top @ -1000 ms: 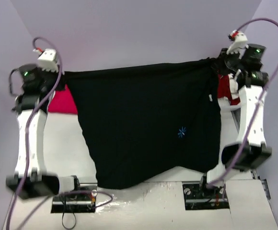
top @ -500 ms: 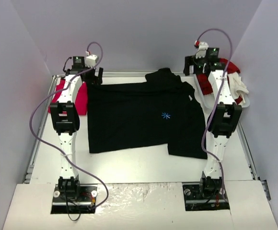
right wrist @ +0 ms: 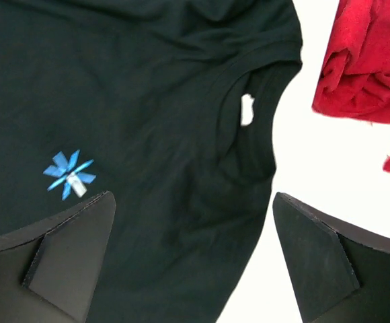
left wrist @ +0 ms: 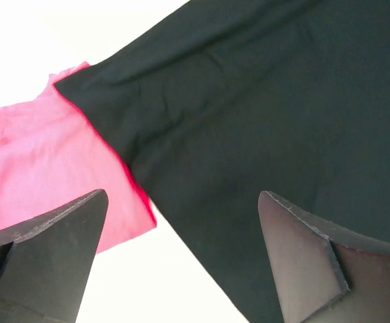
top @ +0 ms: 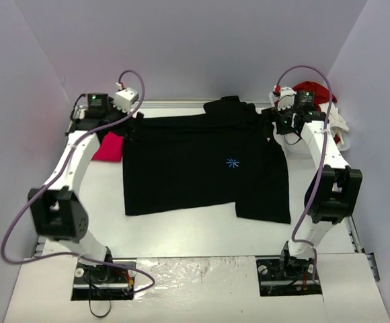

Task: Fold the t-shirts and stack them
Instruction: Flatten out the tshirt

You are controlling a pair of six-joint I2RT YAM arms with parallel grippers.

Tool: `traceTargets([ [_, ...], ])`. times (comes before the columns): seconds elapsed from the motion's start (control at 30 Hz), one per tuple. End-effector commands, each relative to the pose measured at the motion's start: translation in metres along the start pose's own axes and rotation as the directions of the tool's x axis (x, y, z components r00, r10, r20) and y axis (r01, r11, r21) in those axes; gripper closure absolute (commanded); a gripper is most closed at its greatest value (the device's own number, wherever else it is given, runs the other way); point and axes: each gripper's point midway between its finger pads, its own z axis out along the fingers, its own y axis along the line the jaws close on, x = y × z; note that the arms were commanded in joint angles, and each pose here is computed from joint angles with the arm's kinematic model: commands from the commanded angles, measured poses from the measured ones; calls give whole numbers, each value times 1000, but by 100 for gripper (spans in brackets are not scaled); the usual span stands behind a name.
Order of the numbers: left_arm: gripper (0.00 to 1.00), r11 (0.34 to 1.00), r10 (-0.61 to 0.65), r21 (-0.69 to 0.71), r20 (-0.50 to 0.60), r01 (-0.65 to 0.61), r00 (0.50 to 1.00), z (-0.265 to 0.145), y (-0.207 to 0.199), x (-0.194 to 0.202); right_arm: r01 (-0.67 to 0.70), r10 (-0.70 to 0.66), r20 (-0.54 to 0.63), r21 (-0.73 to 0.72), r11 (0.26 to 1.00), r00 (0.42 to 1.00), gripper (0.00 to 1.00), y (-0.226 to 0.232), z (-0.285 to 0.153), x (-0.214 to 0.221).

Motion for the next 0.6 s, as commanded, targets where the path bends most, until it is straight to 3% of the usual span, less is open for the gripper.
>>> traceTargets([
  [0.0, 6, 990, 128, 64, -15, -127, 992, -29, -25, 25, 61, -58, 55, -56, 997, 997, 0, 23, -42, -1],
  [0.13, 6, 971, 233, 100, -190, -217, 954, -38, -49, 101, 115, -114, 17, -73, 991, 993, 0, 38, -70, 36],
  [0.23, 6, 947, 300, 192, -252, -256, 920, -48, -73, 141, 150, -153, -33, -85, 985, 988, 0, 45, -80, 66],
  [0.4, 6, 919, 376, 240, -294, -313, 879, -60, -91, 172, 186, -203, -130, -132, 974, 970, 4, 54, -82, 110],
  [0.53, 0, 922, 371, 252, -351, -295, 860, -55, -96, 192, 165, -208, -240, -189, 968, 948, 47, 55, -67, 142],
  [0.57, 0, 930, 354, 235, -353, -284, 866, -48, -94, 192, 157, -206, -252, -203, 966, 945, 69, 56, -63, 145],
])
